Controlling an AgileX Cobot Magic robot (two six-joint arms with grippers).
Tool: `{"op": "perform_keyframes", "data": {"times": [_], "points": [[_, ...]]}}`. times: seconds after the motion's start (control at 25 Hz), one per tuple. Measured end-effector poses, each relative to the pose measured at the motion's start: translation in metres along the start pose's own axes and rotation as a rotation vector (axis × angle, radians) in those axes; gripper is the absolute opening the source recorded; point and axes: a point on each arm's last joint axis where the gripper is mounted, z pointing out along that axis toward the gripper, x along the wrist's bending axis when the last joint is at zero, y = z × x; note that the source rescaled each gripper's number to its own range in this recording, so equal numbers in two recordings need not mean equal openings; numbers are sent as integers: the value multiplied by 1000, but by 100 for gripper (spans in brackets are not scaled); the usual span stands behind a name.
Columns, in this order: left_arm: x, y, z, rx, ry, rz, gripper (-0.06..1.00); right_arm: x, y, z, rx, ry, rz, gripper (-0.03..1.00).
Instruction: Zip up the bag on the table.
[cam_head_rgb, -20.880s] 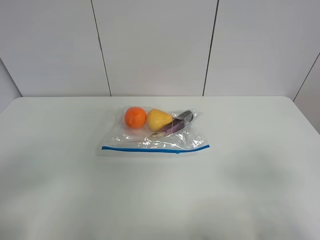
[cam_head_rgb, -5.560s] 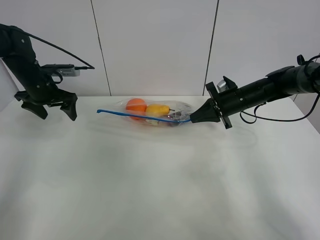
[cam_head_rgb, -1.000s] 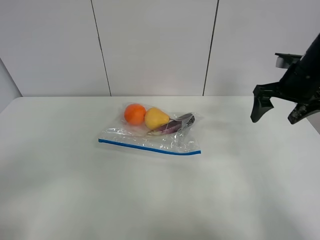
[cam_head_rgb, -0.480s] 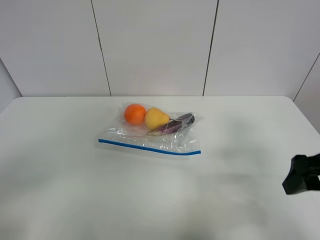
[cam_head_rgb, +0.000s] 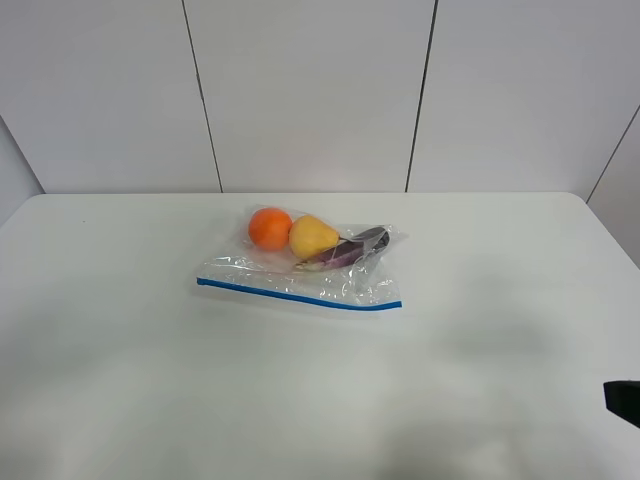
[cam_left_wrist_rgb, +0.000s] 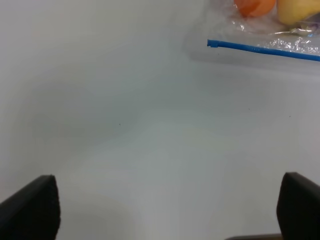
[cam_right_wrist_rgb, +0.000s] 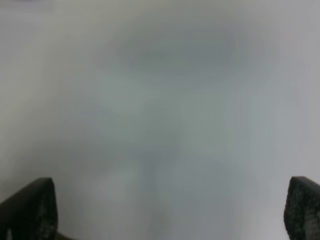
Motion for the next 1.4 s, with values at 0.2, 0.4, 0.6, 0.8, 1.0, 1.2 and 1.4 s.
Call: {"op": "perform_keyframes", "data": {"times": [0.2, 0.4, 0.6, 0.8, 1.0, 1.2, 1.4], "points": [[0, 0, 0, 0, 0, 0, 100, 3, -11, -18, -134, -7, -11, 98], [0, 0, 0, 0, 0, 0, 100, 6, -23, -34, -260, -14, -22, 98], [0, 0, 0, 0, 0, 0, 100, 9, -40, -50, -411, -20, -35, 98], [0, 0, 0, 0, 0, 0, 100, 10, -41, -51, -423, 3, -37, 98], [0, 0, 0, 0, 0, 0, 100, 11, -41, -51, -424, 8, -36, 98], [0, 0, 0, 0, 0, 0, 100, 11, -41, -51, -423, 8, -37, 98], [0, 0, 0, 0, 0, 0, 100, 8, -41, -51, -423, -19, -46, 98]]}}
